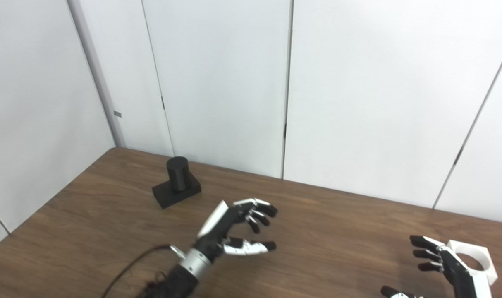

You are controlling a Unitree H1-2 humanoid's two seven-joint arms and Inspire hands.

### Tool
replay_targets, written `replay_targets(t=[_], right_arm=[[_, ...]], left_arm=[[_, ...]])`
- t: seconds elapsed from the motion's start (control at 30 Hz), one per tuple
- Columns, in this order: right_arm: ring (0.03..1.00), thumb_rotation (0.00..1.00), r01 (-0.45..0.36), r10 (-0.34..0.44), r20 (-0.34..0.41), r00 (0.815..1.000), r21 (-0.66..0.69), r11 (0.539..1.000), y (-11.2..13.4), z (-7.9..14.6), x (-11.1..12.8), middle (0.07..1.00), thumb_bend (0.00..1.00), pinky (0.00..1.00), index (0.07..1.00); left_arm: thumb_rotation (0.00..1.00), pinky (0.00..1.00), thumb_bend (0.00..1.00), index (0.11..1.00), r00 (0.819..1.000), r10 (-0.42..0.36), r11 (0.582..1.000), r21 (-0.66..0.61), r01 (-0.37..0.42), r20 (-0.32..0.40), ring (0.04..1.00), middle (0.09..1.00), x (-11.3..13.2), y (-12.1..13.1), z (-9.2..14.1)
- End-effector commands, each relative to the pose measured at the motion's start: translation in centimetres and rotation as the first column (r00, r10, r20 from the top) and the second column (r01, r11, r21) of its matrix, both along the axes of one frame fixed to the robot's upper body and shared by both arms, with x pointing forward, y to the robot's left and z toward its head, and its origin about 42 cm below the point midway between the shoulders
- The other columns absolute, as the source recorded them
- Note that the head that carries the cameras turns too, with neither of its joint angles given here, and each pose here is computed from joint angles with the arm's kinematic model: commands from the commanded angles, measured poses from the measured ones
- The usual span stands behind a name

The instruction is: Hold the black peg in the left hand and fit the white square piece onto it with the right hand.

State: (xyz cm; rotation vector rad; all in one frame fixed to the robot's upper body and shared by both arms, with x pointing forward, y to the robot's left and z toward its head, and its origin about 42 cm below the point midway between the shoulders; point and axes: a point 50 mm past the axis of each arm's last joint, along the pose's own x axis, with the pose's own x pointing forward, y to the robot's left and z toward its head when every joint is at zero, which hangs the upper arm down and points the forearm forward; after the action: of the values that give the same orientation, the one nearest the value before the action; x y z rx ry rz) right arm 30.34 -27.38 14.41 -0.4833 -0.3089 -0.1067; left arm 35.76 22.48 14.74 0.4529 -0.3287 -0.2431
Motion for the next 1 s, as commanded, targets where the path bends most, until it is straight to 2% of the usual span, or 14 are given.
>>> replay_targets(t=[0.0,0.23,0.43,0.6,0.83,0.97], right_arm=[[0.675,0.00,-0.011,0.011,0.074,0.997,0.003,1.000,0.1,2.0,0.7,0.730,0.51,0.56,0.703],[0.658,0.00,-0.015,0.014,0.091,0.996,0.009,1.000,0.1,2.2,0.8,0.721,0.52,0.54,0.690],[0.660,0.00,-0.009,0.009,0.082,0.997,0.001,1.000,0.0,2.3,0.7,0.722,0.52,0.54,0.692],[0.659,0.00,-0.005,0.005,0.076,0.997,0.000,1.000,0.1,2.5,0.6,0.722,0.52,0.54,0.694],[0.658,0.00,-0.007,0.006,0.081,0.997,0.009,1.000,0.0,2.8,0.6,0.723,0.52,0.54,0.692],[0.664,0.00,-0.003,0.002,0.076,0.997,0.010,1.000,0.0,2.9,0.6,0.726,0.52,0.55,0.695]], left_arm=[[0.09,0.49,0.79,0.665,0.997,-0.019,1.000,0.005,0.019,0.072,0.629,0.687,1.2,0.2,2.9],[0.01,0.52,0.86,0.676,0.998,0.009,0.998,0.061,-0.013,0.070,0.641,0.708,1.6,2.0,4.8],[0.00,0.55,0.82,0.679,0.993,0.061,0.994,0.082,-0.070,0.099,0.657,0.703,1.5,3.7,6.5],[0.00,0.54,0.82,0.661,0.983,0.110,0.988,0.096,-0.125,0.147,0.670,0.717,1.7,5.1,8.2],[0.00,0.52,0.81,0.658,0.962,0.163,0.972,0.130,-0.194,0.220,0.622,0.688,2.0,6.7,10.6],[0.00,0.51,0.81,0.663,0.953,0.198,0.963,0.137,-0.233,0.231,0.620,0.690,2.3,7.5,11.3]])
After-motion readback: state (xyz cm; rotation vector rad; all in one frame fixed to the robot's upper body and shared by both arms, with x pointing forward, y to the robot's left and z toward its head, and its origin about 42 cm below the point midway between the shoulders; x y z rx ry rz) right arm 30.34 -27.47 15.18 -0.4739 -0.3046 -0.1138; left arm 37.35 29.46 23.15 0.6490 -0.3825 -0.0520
